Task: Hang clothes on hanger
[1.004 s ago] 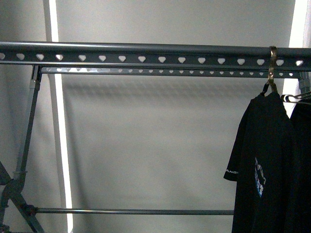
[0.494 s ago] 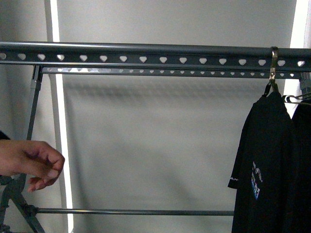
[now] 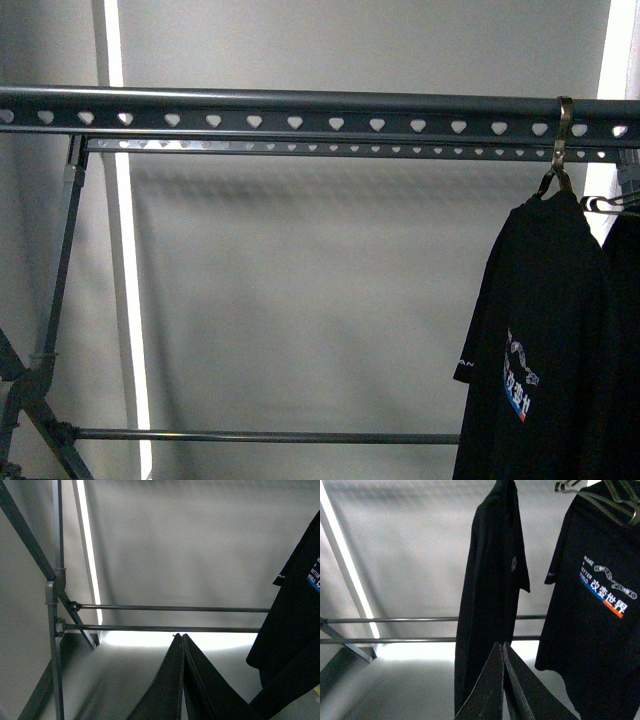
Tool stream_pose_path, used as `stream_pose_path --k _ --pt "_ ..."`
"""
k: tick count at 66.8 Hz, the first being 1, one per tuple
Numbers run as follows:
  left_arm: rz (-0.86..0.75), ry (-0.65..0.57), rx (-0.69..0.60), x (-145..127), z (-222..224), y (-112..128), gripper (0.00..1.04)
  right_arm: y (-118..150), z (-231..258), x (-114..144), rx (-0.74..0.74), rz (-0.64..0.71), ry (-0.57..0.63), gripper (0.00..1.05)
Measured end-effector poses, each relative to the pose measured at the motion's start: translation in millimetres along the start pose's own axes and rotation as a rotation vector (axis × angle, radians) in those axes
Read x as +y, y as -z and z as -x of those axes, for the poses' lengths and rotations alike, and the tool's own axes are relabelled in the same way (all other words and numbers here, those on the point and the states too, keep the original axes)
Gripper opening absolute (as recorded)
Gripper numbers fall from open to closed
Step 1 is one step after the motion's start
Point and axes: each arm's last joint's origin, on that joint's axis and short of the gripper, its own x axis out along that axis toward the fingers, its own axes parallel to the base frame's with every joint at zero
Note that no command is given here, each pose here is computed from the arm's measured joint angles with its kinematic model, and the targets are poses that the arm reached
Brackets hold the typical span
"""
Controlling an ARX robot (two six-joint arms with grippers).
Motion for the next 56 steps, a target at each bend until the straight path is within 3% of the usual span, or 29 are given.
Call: stream_pose_path --k 17,29,41,45,56 --pt "0.001 0.000 0.000 0.0 0.0 0.0 0.05 0.1 0.0 0.0 -0.001 0.001 0.000 0.05" --pt "0.001 0.000 0.000 0.0 0.0 0.0 0.52 0.1 0.0 0.0 -0.001 0.001 0.000 0.52" --pt "0.001 0.000 0.000 0.0 0.0 0.0 0.83 0.1 0.0 0.0 -0.001 0.001 0.000 0.81" --pt "0.000 0.000 0.000 0.0 0.0 0.0 0.99 0.1 0.0 0.0 -0.001 0.001 0.000 0.97" --pt "0.001 0.000 0.000 0.0 0.0 0.1 0.98 0.1 0.0 0.0 -0.001 0.001 0.000 0.97"
